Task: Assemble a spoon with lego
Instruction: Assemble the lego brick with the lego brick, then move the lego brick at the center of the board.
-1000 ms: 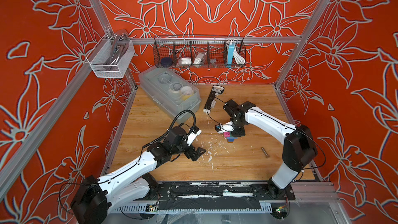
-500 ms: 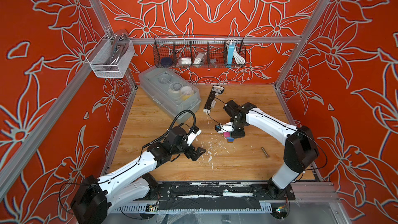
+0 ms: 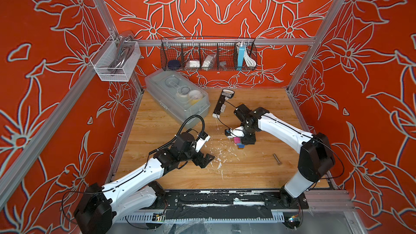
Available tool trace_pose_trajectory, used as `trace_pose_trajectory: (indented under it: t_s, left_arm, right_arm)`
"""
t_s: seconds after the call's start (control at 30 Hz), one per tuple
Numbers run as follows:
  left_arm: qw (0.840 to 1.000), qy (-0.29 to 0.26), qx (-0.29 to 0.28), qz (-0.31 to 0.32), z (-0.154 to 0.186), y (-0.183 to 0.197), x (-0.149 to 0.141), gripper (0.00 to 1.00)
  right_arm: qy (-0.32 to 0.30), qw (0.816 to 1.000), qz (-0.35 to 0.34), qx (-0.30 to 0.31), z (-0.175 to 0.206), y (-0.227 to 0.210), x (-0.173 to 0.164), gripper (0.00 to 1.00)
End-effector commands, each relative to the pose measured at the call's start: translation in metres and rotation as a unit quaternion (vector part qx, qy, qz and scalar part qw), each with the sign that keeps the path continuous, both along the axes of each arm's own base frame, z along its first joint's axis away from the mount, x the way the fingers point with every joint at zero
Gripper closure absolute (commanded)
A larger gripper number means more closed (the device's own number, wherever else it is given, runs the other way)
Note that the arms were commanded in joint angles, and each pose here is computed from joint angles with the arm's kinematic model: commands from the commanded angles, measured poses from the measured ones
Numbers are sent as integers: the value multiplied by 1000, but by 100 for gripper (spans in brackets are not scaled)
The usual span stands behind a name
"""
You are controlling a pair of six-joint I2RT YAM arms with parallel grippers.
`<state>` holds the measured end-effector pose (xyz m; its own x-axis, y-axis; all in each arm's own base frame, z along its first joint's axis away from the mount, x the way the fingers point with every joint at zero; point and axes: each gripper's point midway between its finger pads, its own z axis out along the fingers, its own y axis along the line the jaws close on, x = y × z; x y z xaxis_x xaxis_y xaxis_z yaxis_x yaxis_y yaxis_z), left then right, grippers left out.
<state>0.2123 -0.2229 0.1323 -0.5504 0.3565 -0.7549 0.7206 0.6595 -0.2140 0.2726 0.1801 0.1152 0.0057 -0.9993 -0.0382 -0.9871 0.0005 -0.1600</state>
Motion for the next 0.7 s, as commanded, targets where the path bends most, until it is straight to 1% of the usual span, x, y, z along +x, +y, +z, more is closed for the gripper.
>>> trace_pose_trajectory:
  t_s: [0.0,0.1,0.2,0.23,0.3,0.33,0.4,0.43,0.47,0.57,0.63,0.67]
  left_arm:
    - [1000,-2,8,13,10,2,4,2]
    - [999,18,22,46,9,10,6,2]
    - [993,47,46,98,6,25,8,2]
    - [989,74,65,115,-6,30,7,2]
    - [979,113,82,148,-15,38,4,2]
    - [972,136,94,165,-22,42,1,2]
    - [956,175,118,202,-36,53,-5,2]
    - [948,195,129,216,-44,58,-9,2]
    - [941,213,135,227,-49,61,-13,2]
    - [923,244,143,260,-61,69,-19,2]
    - [915,258,148,273,-68,74,-22,2]
    - [914,261,150,274,-72,74,-22,2]
  right_arm:
    - [-45,998,-20,28,29,-3,-1,34]
    - [-90,993,-42,62,53,-4,2,33]
    - [-138,981,-99,97,78,-6,9,33]
    - [-147,976,-118,111,86,-7,10,33]
    - [-156,963,-162,146,102,-5,11,33]
    - [-151,958,-180,165,109,-3,8,34]
    - [-138,953,-192,189,120,1,-1,33]
    - [-149,944,-213,203,128,0,2,28]
    - [-156,933,-235,221,137,1,4,25]
    - [-178,904,-292,257,164,-6,5,23]
    - [-168,900,-291,277,175,-4,-2,22]
    - [-165,899,-287,286,179,-2,-5,22]
